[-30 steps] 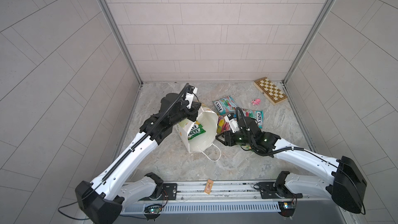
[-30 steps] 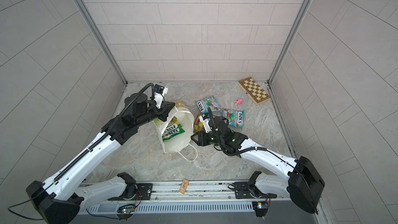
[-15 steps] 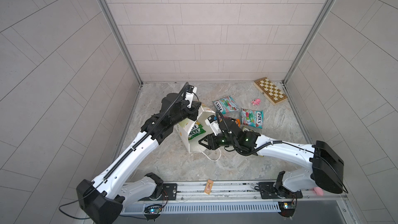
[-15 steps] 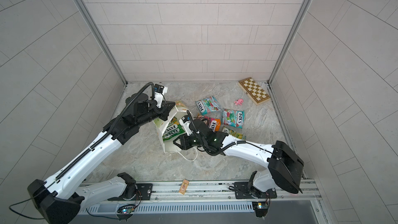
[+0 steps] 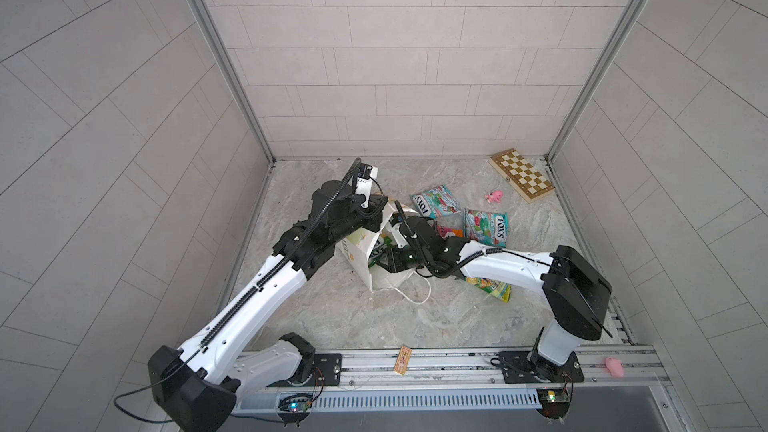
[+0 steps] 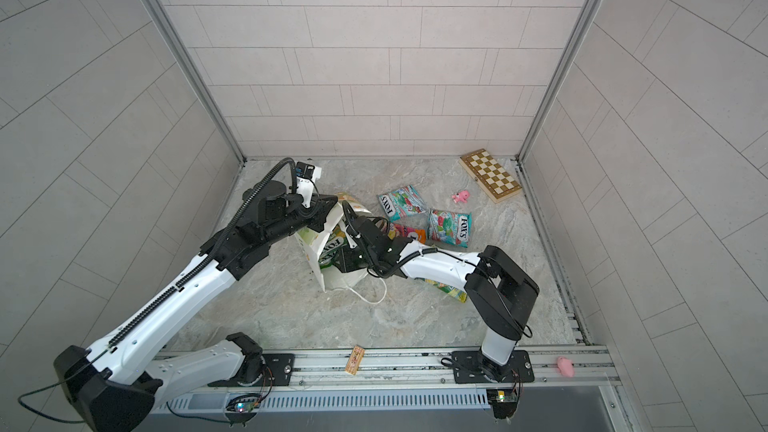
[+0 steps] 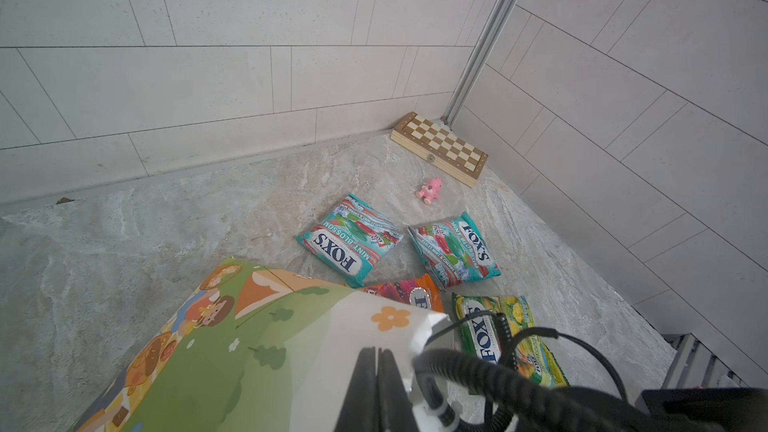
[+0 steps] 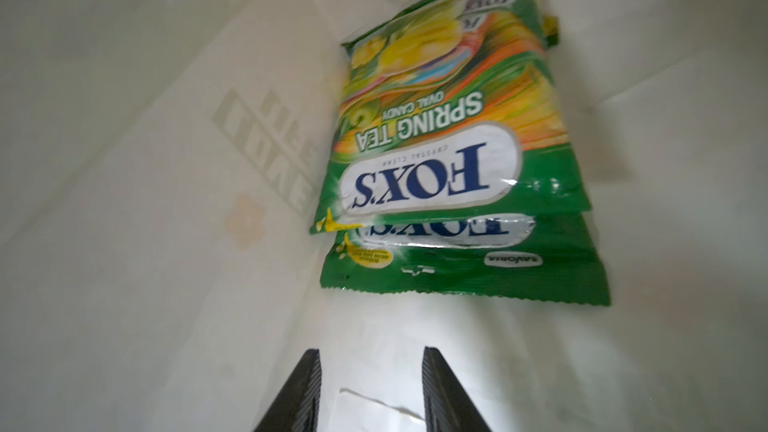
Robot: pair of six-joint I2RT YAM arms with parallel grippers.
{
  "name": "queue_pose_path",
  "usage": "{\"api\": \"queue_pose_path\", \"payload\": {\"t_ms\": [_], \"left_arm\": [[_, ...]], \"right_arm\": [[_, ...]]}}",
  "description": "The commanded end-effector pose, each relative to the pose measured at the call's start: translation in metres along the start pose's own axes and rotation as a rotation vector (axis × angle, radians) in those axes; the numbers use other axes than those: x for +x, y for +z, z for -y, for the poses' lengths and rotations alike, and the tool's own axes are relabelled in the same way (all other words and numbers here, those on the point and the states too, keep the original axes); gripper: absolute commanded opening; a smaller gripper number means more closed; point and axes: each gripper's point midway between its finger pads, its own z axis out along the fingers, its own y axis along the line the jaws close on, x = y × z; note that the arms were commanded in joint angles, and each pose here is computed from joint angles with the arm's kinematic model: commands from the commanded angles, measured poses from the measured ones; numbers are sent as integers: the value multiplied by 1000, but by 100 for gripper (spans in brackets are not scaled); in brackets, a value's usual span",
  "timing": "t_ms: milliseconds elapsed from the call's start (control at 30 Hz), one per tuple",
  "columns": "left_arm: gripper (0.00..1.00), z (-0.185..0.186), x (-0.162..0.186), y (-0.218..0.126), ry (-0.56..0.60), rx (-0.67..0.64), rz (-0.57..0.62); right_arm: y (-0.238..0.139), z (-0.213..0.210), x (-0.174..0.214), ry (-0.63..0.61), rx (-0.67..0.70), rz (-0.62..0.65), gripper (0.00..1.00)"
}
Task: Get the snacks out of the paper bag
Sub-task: 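Move the open right gripper back over the bag opening, then lower the right gripper into the bag onto the second green Spring Tea packet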
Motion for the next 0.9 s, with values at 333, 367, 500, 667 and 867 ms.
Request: {"api": "queue_pose_path", "payload": {"t_ms": [333, 367, 500, 667, 867], "left_arm": [[0, -2, -8, -1, -18, -11, 51], [0, -2, -7, -1, -17, -9, 49], [0, -1, -7, 0, -9, -3, 45], [0, 5, -5, 1, -8, 32, 36], [0, 11, -3, 2, -5, 65, 26]], "right_arm": [[34, 8, -29, 139, 62, -5, 42], [37, 7, -32, 158, 55, 6, 42], [45, 8, -37, 214, 51, 34, 42], [46, 15, -38, 247, 79, 58, 42], [51, 14, -41, 274, 57, 71, 42]]}}
